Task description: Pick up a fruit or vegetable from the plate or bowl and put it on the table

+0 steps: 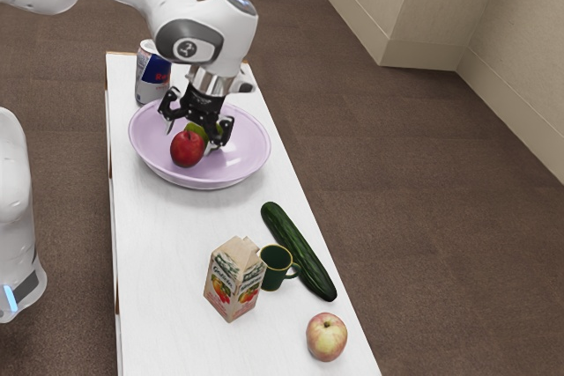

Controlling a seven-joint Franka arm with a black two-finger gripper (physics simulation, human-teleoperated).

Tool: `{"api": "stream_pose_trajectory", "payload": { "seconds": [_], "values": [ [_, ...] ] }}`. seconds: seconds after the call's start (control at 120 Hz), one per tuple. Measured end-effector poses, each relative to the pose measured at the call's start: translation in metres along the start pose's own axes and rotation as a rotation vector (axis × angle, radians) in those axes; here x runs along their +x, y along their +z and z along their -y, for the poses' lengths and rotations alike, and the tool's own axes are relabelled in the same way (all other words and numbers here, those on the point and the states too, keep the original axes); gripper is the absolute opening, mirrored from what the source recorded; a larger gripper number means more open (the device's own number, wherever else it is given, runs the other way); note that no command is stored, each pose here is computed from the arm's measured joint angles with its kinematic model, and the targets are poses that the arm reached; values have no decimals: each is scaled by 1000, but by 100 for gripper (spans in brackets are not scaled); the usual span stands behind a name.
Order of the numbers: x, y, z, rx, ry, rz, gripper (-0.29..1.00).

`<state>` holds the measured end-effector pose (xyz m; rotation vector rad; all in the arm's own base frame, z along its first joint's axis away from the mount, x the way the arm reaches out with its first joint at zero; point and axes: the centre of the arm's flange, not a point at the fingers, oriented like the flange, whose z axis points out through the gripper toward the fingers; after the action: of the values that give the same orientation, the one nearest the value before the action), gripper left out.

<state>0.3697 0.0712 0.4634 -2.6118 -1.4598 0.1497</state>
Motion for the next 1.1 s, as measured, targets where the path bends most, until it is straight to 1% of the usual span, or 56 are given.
{"api": "stream_pose_trajectory", "payload": {
  "seconds": [0.392,0.425,0.483,0.55,0.8,1.0,1.075,1.1],
  "values": [
    [3,13,-6,26,2,21,70],
    [3,13,-6,27,2,22,66],
    [3,13,-6,27,2,22,55],
    [3,13,-6,30,2,23,47],
    [1,10,-3,38,2,22,37],
    [-19,-31,10,4,11,-33,33],
    [-31,-61,6,-17,30,-67,32],
    [-41,-75,5,-33,42,-82,32]
  ]
}}
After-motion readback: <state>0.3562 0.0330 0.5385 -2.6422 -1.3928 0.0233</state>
